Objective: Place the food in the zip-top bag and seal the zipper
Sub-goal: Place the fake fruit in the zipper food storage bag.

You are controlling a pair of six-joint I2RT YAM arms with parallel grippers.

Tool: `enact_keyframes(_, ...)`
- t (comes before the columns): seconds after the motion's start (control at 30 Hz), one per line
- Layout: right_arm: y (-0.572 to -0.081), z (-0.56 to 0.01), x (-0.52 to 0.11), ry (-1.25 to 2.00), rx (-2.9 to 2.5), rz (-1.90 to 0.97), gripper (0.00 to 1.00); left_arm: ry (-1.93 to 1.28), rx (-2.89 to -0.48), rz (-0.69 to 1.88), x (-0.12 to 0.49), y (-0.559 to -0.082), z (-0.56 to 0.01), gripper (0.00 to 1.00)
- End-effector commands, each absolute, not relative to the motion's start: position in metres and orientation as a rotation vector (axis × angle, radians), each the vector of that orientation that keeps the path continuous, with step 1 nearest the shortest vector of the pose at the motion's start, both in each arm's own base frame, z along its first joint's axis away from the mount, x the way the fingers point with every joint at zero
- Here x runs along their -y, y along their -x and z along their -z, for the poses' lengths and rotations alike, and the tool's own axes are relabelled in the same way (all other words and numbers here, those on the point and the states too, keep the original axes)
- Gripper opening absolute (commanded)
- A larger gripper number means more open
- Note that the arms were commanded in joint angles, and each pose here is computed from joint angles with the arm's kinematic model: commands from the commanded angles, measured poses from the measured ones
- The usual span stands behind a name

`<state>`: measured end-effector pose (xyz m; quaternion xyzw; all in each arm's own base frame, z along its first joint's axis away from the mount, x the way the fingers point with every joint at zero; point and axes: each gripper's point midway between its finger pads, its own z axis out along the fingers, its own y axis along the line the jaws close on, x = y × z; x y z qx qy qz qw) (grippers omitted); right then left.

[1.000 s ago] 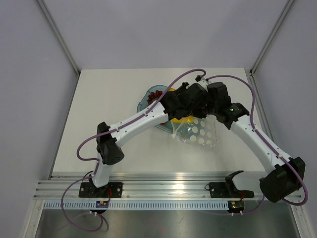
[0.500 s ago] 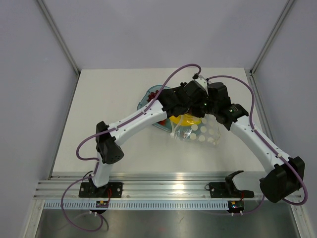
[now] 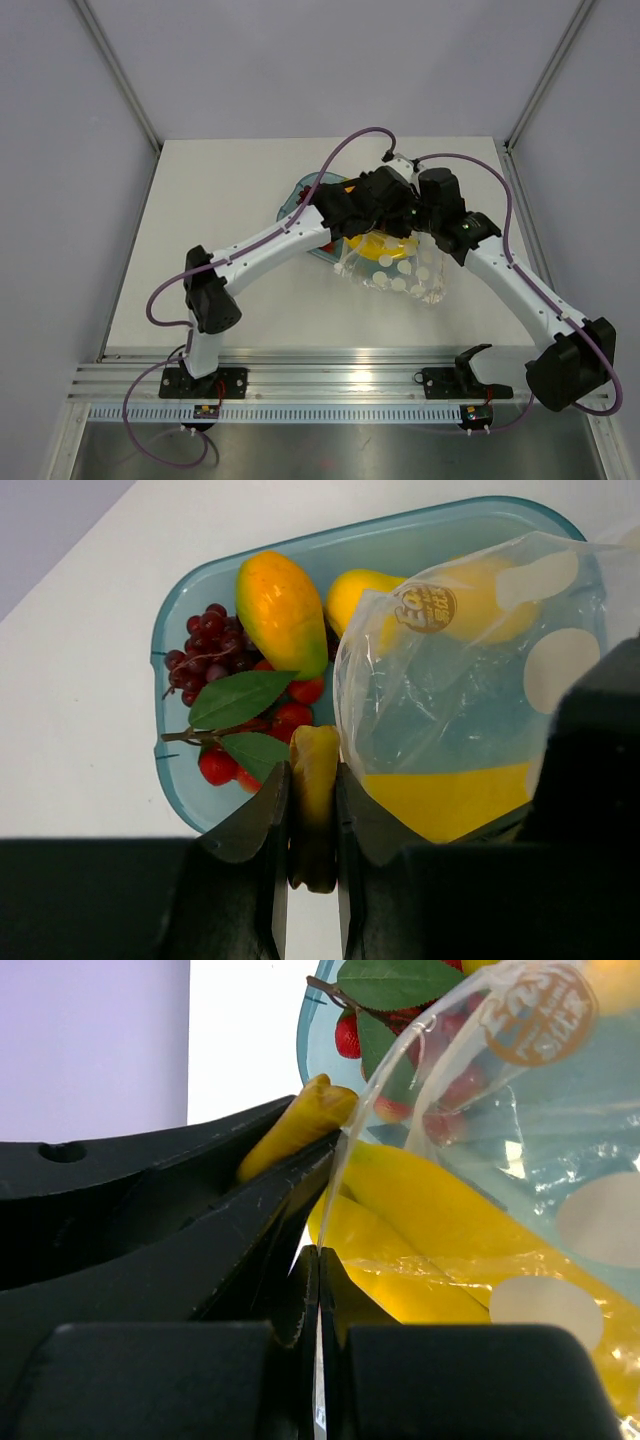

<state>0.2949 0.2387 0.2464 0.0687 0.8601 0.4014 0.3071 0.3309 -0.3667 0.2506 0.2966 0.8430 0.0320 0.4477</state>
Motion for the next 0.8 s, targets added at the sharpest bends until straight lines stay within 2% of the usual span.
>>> enact_keyframes(0.0, -0.293, -0.253, -0.249, -0.149, -2.233, -1.107, 0.00, -0.705, -2.017, 0.202, 0.399, -0.302, -0.291, 0.00)
enact_keyframes(0.4, -0.292, -0.260, -0.246, -0.188, -2.092, -1.176, 0.00, -0.640, -2.032, 0.337, 0.381, -0.287, -0.315, 0.00)
enact_keyframes(0.77, -0.287, -0.303, -0.244, -0.155, -1.824, -1.297, 0.00, -0.643, -2.087, 0.312, 0.372, -0.291, -0.292, 0.00)
